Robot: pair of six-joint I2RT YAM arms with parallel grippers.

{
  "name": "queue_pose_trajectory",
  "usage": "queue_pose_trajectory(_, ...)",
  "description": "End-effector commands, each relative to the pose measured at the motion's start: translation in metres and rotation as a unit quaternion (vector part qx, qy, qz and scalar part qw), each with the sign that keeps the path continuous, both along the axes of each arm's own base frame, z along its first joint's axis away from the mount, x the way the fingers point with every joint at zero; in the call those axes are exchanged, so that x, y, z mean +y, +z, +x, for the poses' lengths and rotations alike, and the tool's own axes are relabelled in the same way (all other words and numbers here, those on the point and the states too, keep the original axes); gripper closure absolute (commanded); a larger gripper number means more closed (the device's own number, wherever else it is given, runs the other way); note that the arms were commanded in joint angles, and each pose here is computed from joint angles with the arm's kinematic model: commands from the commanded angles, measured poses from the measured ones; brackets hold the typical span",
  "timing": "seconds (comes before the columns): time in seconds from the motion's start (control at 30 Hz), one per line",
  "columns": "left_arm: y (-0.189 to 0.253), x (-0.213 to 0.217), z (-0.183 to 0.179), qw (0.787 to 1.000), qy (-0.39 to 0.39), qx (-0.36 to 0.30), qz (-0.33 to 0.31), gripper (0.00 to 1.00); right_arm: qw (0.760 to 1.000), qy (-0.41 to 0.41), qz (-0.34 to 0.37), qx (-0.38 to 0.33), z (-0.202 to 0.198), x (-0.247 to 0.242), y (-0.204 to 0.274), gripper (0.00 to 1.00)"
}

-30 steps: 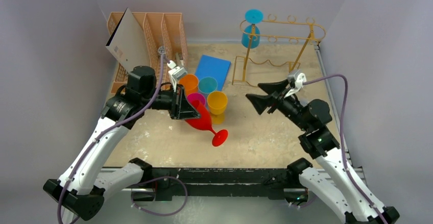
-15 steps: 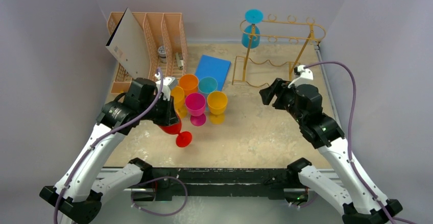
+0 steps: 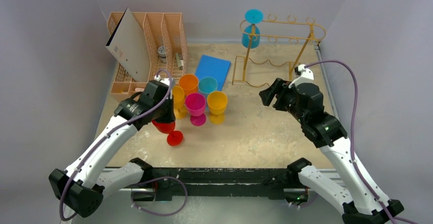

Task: Take the wine glass off the wine glass rack
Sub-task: Place the wine glass at the center of the board.

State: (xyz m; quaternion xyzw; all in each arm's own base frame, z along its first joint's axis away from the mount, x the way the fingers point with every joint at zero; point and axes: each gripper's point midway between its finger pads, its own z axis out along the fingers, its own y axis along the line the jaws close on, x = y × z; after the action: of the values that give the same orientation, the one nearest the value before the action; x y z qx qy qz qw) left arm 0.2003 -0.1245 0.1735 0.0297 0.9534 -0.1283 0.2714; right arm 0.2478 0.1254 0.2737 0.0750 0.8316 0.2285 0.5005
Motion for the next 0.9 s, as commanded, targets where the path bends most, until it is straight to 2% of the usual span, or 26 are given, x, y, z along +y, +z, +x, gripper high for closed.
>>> queue_pose_trajectory(0.0,0.011,-0.005,0.031,0.997,0.05,-0.062,0.002,1.0,1.0,-0.003,0.009,-0.002,-0.001,0.001,0.008,0.24)
queue_pose_trajectory(0.27,0.005,-0.022,0.045,0.994,0.038,-0.094,0.04,1.0,1.0,-0.007,0.002,0.01,-0.001,-0.001,0.004,0.24)
queue_pose_trajectory(0.67,-0.014,-0.027,0.038,0.995,0.013,-0.093,0.035,1.0,1.0,-0.016,0.002,0.021,0.0,-0.002,-0.004,0.23)
queue_pose_trajectory(0.87,-0.016,-0.042,0.037,0.996,-0.013,-0.09,0.008,1.0,0.999,-0.02,0.001,0.027,0.001,-0.003,-0.007,0.23)
